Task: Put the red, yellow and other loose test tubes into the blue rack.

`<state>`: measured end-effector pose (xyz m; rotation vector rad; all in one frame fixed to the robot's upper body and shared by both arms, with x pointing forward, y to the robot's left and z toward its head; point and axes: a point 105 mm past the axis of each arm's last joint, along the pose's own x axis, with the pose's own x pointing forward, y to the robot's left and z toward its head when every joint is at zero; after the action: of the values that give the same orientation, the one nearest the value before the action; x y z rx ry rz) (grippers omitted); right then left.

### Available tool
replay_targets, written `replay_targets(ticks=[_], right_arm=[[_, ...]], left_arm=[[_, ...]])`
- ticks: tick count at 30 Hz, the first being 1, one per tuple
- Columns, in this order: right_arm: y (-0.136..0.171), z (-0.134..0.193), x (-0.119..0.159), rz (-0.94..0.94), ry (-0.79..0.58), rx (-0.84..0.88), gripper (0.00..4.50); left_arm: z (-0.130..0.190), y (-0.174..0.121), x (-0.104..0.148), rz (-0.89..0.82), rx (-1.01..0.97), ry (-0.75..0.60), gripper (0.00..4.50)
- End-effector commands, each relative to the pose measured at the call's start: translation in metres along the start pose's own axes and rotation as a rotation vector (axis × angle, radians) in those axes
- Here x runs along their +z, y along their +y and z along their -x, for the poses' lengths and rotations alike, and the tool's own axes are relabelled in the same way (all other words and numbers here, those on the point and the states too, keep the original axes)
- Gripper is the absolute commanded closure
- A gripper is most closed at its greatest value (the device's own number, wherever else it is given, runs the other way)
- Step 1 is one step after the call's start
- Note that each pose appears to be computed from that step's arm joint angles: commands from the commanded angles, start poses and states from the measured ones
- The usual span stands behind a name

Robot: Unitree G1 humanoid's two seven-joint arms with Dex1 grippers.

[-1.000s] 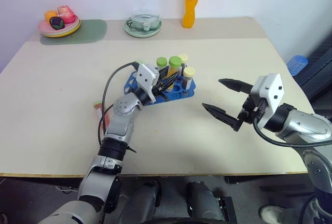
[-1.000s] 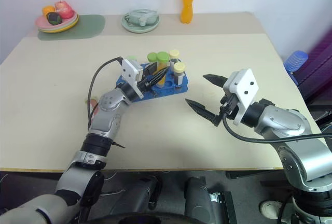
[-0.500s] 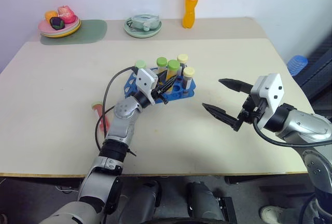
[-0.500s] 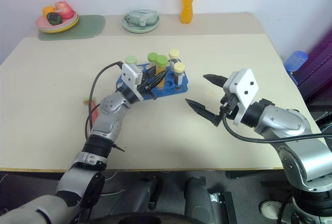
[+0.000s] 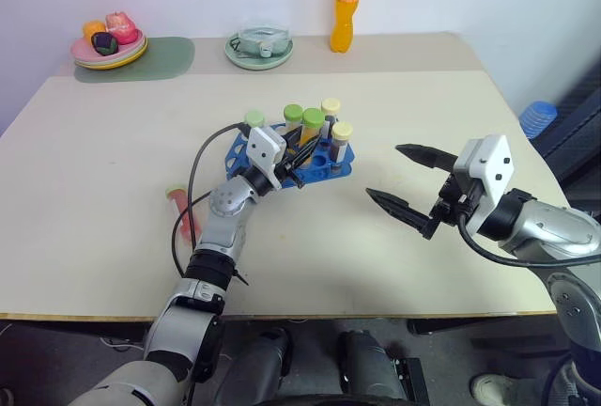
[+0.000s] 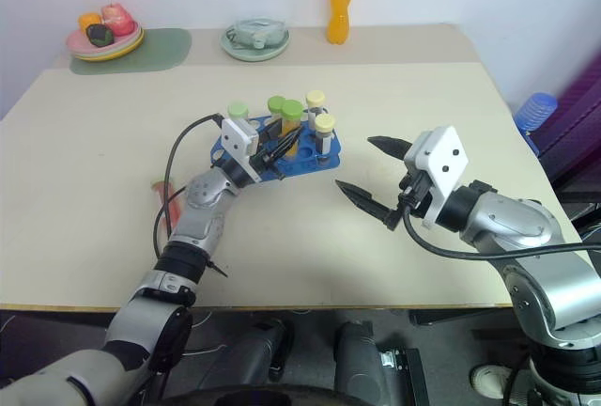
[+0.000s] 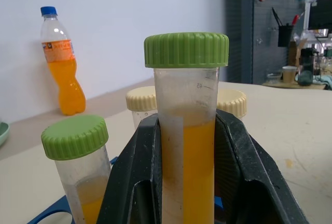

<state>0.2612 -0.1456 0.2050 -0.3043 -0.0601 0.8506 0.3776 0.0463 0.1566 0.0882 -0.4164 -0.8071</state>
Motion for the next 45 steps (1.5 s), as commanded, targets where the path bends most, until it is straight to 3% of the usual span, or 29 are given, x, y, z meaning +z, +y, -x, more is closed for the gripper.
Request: replay_targets(ticks=[1,20,35,42,45], right_arm=[[0.003,0.007,0.008,0.014,-0.029,-0.014,0.00],[0.001,0.039,-0.031,-0.079,0.042,-0.128,0.00],[0.000,0.033,-0.032,-0.072,0.014,-0.134,0.00],[-0.003,0.026,-0.028,-0.062,-0.001,-0.131,0.00],[-0.005,0.024,-0.027,-0.059,-0.005,-0.128,0.00]], left_arm=[[0.013,-0.002,-0.023,0.021,-0.007,0.090,3.61],[0.017,0.002,-0.029,0.017,0.008,0.108,3.61],[0.010,-0.005,-0.025,0.060,-0.021,0.068,3.61],[0.009,-0.002,-0.012,0.094,-0.010,0.002,0.20],[0.008,0.001,-0.001,0.064,-0.002,-0.035,0.03]])
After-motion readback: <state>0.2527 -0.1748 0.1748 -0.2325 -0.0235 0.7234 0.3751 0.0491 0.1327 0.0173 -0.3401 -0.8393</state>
